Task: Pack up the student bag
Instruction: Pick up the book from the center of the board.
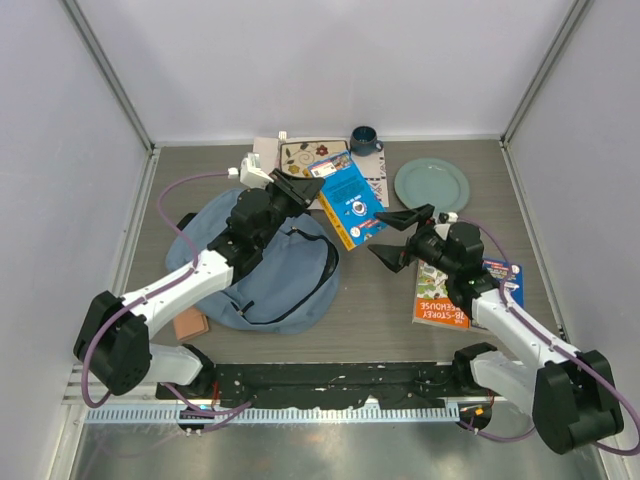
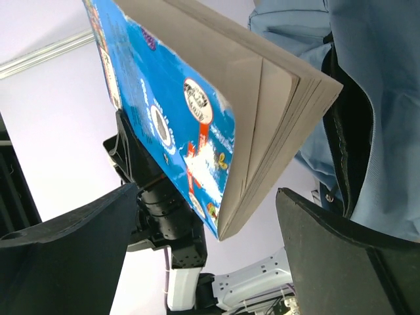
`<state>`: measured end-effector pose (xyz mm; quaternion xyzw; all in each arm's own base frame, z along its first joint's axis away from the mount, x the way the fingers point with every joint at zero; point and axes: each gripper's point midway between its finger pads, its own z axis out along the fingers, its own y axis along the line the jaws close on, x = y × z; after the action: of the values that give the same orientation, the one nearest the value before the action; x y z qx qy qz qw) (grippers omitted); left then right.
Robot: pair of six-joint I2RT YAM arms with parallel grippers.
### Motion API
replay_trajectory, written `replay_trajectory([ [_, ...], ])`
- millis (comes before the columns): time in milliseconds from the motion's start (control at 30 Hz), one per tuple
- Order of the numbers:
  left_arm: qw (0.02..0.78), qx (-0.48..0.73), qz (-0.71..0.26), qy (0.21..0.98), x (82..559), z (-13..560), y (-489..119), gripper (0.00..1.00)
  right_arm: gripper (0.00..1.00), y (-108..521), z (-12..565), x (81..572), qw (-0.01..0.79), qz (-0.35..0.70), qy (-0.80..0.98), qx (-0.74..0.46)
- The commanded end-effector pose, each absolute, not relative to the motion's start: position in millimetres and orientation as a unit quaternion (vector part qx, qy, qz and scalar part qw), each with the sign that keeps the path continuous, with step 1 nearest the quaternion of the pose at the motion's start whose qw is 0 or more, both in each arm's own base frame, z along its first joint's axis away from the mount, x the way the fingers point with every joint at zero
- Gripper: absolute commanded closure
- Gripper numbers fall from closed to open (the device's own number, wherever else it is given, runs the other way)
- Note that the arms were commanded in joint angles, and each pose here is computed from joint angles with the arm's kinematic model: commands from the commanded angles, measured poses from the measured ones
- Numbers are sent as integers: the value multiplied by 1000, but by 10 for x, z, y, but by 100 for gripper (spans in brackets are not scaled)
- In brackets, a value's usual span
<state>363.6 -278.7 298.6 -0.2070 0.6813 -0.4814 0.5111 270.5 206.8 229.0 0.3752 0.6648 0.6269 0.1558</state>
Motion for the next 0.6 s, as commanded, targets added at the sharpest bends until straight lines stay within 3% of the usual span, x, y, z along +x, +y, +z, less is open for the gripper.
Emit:
replay_trajectory([
  [0, 540, -207, -551, 602, 3620, 3726, -2795, 100, 9, 2163, 2586, 2798, 167, 662, 637, 358],
  [300, 539, -208, -557, 596, 3627, 3787, -2809, 100, 8, 2338, 2358, 2754, 151, 645, 649, 374],
  [567, 521, -221, -597, 569, 3556, 3911, -2810, 100, 8, 2256, 2417, 2931, 218, 691, 560, 402],
])
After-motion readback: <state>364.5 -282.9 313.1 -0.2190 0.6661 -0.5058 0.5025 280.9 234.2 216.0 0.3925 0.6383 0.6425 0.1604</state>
